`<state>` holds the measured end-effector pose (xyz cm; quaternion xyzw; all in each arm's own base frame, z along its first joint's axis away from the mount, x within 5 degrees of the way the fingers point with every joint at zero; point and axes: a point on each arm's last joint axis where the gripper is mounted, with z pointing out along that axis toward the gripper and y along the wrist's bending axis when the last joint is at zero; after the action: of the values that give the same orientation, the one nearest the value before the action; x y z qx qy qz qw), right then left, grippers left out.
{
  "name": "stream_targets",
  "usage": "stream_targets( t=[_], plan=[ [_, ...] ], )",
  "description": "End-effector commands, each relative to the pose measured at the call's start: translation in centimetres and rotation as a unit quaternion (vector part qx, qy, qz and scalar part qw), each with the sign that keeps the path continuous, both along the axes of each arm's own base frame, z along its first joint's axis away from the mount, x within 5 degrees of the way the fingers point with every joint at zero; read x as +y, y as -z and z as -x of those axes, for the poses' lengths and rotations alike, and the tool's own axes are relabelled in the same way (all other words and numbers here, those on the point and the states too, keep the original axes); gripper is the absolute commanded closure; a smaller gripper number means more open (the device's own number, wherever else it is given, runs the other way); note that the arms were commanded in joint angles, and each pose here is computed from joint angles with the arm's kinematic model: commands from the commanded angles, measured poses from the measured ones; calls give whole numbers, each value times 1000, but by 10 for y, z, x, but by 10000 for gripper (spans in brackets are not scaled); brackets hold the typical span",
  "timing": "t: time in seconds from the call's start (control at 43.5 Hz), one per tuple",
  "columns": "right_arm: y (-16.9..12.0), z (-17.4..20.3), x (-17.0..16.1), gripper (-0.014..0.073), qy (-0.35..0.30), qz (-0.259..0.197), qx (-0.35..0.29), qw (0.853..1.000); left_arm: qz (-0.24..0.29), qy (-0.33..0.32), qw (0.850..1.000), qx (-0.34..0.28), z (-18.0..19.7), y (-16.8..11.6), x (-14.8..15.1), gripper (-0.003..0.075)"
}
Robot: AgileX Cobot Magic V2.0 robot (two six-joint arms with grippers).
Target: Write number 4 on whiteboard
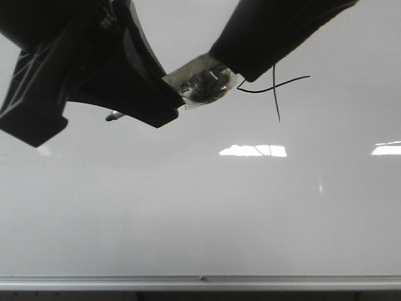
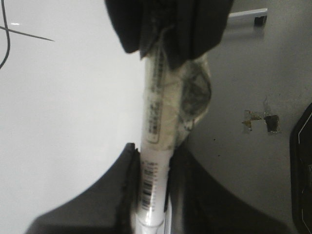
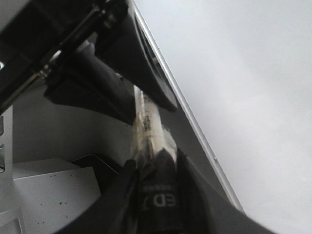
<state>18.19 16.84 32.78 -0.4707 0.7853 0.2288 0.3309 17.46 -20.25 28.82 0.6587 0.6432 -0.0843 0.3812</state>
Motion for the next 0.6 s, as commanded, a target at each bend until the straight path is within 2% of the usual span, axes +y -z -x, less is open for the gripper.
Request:
stream_targets(
  t=[0.0, 0.046, 0.115, 0.253, 0.299, 0.345, 0.437, 0.575],
  plan=[
    [-21, 2, 1, 647, 11, -45, -27, 999, 55, -22, 998, -27, -3, -20, -2, 741],
    [-21, 2, 1, 608, 12, -45, -28, 999, 55, -22, 998, -27, -3, -20, -2, 741],
    [-21, 1, 1, 499, 14, -47, -31, 998, 55, -22, 998, -27, -3, -20, -2, 741],
    [-25, 0, -1, 192, 23, -55, -44, 997, 55, -28, 998, -27, -5, -20, 0, 741],
    [-29, 0, -5, 131, 32, -62, -54, 996, 54, -35, 998, -26, -8, -20, 3, 741],
    [-33, 0, -10, 113, 43, -68, -64, 995, 55, -49, 997, -22, -13, -20, 7, 741],
    [-48, 3, -35, 113, 94, -90, -88, 988, 64, -120, 991, -9, -32, -21, 31, 741],
    [-50, 16, -71, 113, 175, -111, -115, 972, 83, -230, 970, -3, -52, -24, 75, 740]
  ],
)
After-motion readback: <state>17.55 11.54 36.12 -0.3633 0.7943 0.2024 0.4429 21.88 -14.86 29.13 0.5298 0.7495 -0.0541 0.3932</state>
